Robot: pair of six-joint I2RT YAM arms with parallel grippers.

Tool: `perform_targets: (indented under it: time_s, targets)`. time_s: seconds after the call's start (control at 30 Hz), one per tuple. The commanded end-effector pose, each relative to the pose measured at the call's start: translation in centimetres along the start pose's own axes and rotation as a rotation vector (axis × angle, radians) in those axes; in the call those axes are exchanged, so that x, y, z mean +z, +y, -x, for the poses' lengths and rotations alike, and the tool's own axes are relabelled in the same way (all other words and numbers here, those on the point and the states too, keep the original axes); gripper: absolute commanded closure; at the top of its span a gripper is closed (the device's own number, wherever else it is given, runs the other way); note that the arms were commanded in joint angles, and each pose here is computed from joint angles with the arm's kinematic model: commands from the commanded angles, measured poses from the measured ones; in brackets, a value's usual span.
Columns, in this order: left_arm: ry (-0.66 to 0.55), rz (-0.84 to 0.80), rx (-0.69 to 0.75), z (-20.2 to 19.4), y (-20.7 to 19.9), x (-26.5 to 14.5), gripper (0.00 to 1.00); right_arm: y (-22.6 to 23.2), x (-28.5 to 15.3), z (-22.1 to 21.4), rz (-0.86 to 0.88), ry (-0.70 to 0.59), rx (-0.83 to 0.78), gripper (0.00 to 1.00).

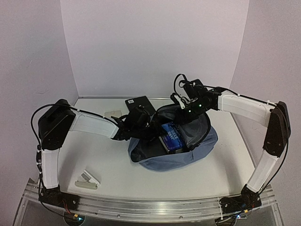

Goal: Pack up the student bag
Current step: Place the stationery in the student bag.

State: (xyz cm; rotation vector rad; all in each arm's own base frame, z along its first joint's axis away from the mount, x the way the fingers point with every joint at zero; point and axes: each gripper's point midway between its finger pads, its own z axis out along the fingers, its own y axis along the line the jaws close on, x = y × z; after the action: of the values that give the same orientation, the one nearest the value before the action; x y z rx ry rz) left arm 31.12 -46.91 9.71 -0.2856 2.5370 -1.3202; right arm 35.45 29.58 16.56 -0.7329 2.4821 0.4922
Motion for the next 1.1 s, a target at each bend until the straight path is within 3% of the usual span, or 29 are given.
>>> perform_targets:
  time_s: [0.0,0.23,0.6,0.8,1.07]
  targets:
    - [-0.048,-0.012,0.032,0.8,-2.6,-2.8,0.37,1.0,-3.4,3.2,0.026,-0.13,-0.017,1.0]
    - [0.048,-0.115,0.047,0.1,-4.8,1.0,0.61,1.1,-3.7,3.4,0.031,-0.137,-0.019,1.0]
    - [0.136,-0.226,0.136,0.2,-8.7,5.5,0.71,-1.9,-4.7,2.9,-0.024,-0.148,0.014,1.0]
    - [0.025,-0.142,0.222,0.3,-9.4,0.3,0.53,-2.4,-5.0,2.7,-0.026,-0.149,0.019,1.0]
    - [-0.013,0.028,0.116,-1.0,-3.0,-3.8,0.43,-1.8,-3.9,2.0,0.022,-0.116,0.035,1.0]
